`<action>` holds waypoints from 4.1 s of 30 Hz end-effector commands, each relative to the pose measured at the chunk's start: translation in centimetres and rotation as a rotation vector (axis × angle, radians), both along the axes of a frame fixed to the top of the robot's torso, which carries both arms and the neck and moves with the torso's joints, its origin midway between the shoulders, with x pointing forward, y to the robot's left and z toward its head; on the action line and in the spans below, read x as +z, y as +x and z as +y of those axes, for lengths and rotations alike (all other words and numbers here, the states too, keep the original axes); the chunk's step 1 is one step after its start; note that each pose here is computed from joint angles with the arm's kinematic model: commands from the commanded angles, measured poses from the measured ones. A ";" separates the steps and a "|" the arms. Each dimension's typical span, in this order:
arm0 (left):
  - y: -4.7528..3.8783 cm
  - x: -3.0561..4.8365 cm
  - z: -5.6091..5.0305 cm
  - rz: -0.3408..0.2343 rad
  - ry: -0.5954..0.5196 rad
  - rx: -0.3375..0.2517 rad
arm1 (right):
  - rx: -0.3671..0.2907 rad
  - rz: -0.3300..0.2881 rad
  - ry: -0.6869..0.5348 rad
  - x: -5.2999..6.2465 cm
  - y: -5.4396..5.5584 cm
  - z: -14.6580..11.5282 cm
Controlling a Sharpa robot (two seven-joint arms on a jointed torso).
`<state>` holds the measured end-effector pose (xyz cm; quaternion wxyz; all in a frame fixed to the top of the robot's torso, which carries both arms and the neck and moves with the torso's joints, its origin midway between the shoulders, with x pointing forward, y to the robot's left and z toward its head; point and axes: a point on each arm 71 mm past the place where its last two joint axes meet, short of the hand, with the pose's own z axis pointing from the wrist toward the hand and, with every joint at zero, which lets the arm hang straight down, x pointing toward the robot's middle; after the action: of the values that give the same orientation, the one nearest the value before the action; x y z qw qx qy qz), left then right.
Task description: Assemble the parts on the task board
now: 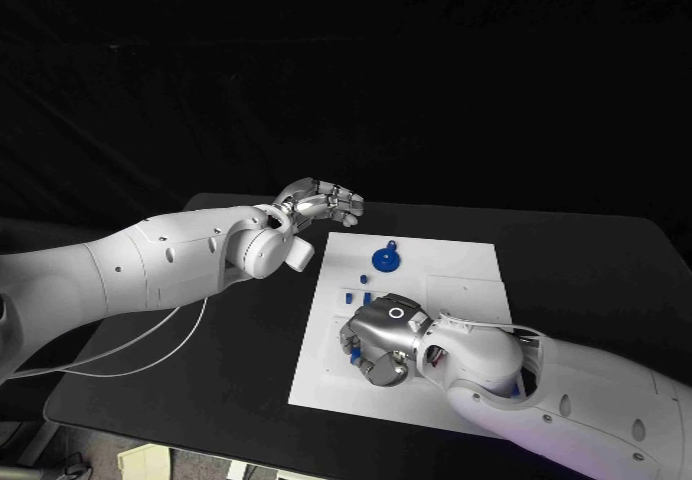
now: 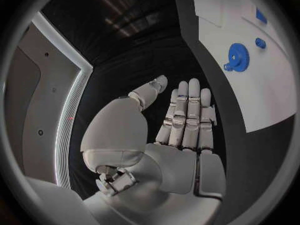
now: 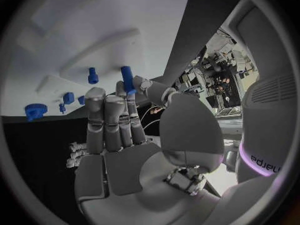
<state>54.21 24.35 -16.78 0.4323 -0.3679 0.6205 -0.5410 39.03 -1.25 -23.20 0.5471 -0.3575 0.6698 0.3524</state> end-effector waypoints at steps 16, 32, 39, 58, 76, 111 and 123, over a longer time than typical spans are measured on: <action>-0.03 0.09 -0.1 0.000 -0.011 -0.012 | 0.005 0.052 -0.002 -0.8 -0.2 0.0; -0.03 0.07 0.0 0.002 -0.010 -0.013 | -0.017 0.024 0.081 -0.2 0.1 -0.4; -0.02 0.07 0.0 0.002 -0.010 -0.012 | -0.020 0.019 0.177 0.4 0.0 -1.0; 0.19 -0.11 0.5 0.004 -0.004 0.001 | -0.231 0.286 0.344 4.8 3.0 -7.3; 0.00 -1.53 0.9 0.031 0.002 0.010 | -0.618 0.676 0.088 4.2 6.4 -18.8; -0.30 -2.36 1.0 0.049 0.004 0.012 | -0.879 0.822 -0.153 1.4 3.4 -23.4; -0.36 -2.35 0.9 0.050 0.002 0.006 | -0.864 0.774 -0.166 1.0 3.4 -22.2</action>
<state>53.90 25.49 -19.21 0.4254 -0.3845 0.6314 -0.5221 42.35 -23.45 -22.22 0.3171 0.0692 0.9326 0.1576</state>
